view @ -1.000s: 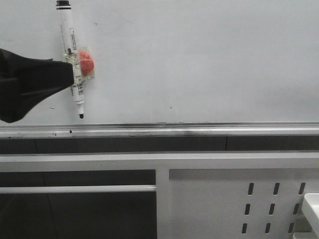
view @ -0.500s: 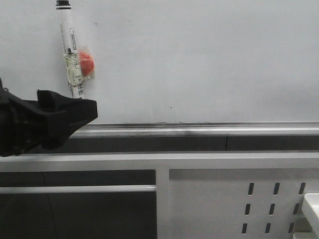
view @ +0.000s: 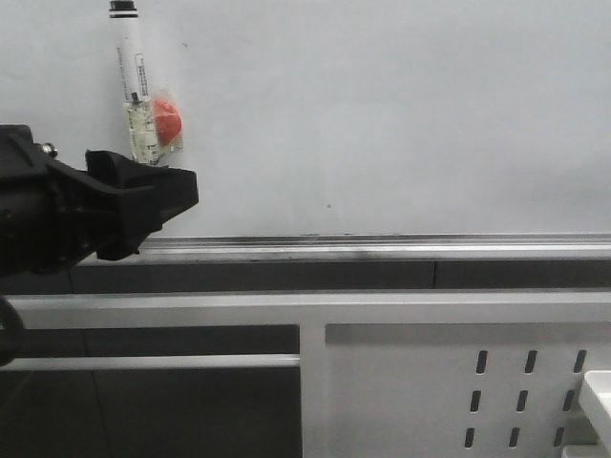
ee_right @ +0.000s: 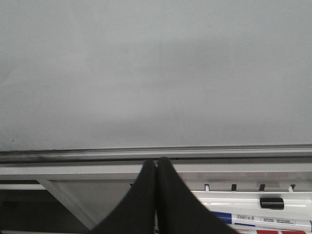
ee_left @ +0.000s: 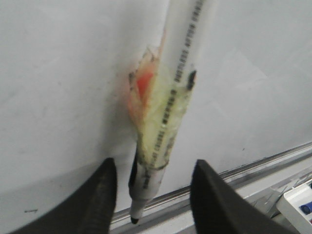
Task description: Write number 1 on whiteboard
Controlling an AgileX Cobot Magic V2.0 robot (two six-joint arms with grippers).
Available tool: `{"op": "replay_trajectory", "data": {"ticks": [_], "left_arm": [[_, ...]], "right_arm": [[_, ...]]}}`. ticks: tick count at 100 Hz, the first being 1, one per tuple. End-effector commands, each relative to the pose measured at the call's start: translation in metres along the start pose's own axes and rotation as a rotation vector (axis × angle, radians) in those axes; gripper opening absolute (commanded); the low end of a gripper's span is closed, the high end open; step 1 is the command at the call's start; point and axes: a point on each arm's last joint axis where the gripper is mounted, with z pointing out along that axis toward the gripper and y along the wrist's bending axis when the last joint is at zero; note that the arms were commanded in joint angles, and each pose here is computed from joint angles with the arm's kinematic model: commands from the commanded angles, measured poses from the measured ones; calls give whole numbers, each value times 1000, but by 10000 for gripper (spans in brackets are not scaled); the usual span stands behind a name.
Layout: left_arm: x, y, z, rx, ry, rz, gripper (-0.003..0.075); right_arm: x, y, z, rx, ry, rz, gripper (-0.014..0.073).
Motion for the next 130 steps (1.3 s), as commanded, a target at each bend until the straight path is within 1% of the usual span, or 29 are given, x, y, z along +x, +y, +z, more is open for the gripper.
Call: {"op": "replay_trajectory", "data": {"ticks": [1,4,5,21,29,35,43,54,63,70,77,79,81,82,83,84,86,88,89,90,93,95,96,102,108,114,122,130], "left_arm": [[-31,-7,0,58,-271,-16,93],[-31,-7,0,58,-271,-16,19],[-31,-7,0,58,-271,-16,-18],[-28,-9,-2,81,-254,-5,-20],[-23,-12,-5,120,-229,11,-20],[-19,-17,-8,177,-198,33,-20],[-15,-25,-11,266,-167,65,-20],[-9,-36,-15,392,-106,129,-20],[-5,-38,-17,405,-9,182,-20],[-6,-38,-20,397,48,248,-20],[-12,-41,-24,412,78,336,-20],[-14,-42,-26,421,80,363,-20],[-13,-42,-27,426,125,404,-20],[-15,-44,-28,442,125,430,-20],[-14,-43,-28,438,152,451,-20],[-17,-45,-30,453,153,482,-20],[-18,-45,-31,459,171,519,-20],[-18,-44,-33,451,221,579,-20],[-20,-45,-34,459,220,610,-20],[-19,-44,-35,449,247,628,-20],[-23,-44,-37,446,261,682,-20],[-25,-42,-39,416,299,720,-20],[-28,-42,-40,409,296,733,-20],[-35,-38,-44,338,347,785,-20],[-44,-38,-48,296,347,804,-20],[-50,-39,-51,285,329,813,-20],[-55,-40,-54,283,306,814,-20],[-54,-39,-54,275,318,819,-20]], "right_arm": [[-15,1,-1,1,-90,-4,-69],[-15,1,-1,1,-90,-3,-69],[-15,1,-1,0,-90,-4,-69],[-12,5,-1,-50,-66,-19,-69],[-9,11,-1,-114,-32,-57,-69],[-6,16,-1,-176,-5,-88,-69],[-5,28,-1,-304,35,-170,-69],[-12,47,-3,-475,99,-361,-69],[-20,60,-1,-543,150,-481,-62],[-30,72,2,-587,166,-523,-10],[-38,84,9,-617,171,-536,88],[-39,87,12,-622,174,-539,130],[-40,91,15,-626,177,-541,176],[-41,92,16,-628,176,-541,208],[-40,94,19,-629,181,-543,225],[-40,95,20,-628,181,-543,242],[-40,98,24,-631,181,-544,292],[-40,101,28,-631,184,-542,338],[-40,102,29,-633,183,-540,366],[-39,104,32,-633,185,-540,379],[-38,108,37,-636,189,-535,421],[-37,110,40,-638,192,-528,442],[-37,112,41,-641,193,-524,450],[-34,121,50,-652,198,-515,451],[-34,130,55,-672,199,-513,442],[-34,140,59,-696,197,-515,429],[-37,157,59,-745,161,-527,421],[-37,174,59,-791,124,-572,421]]}}
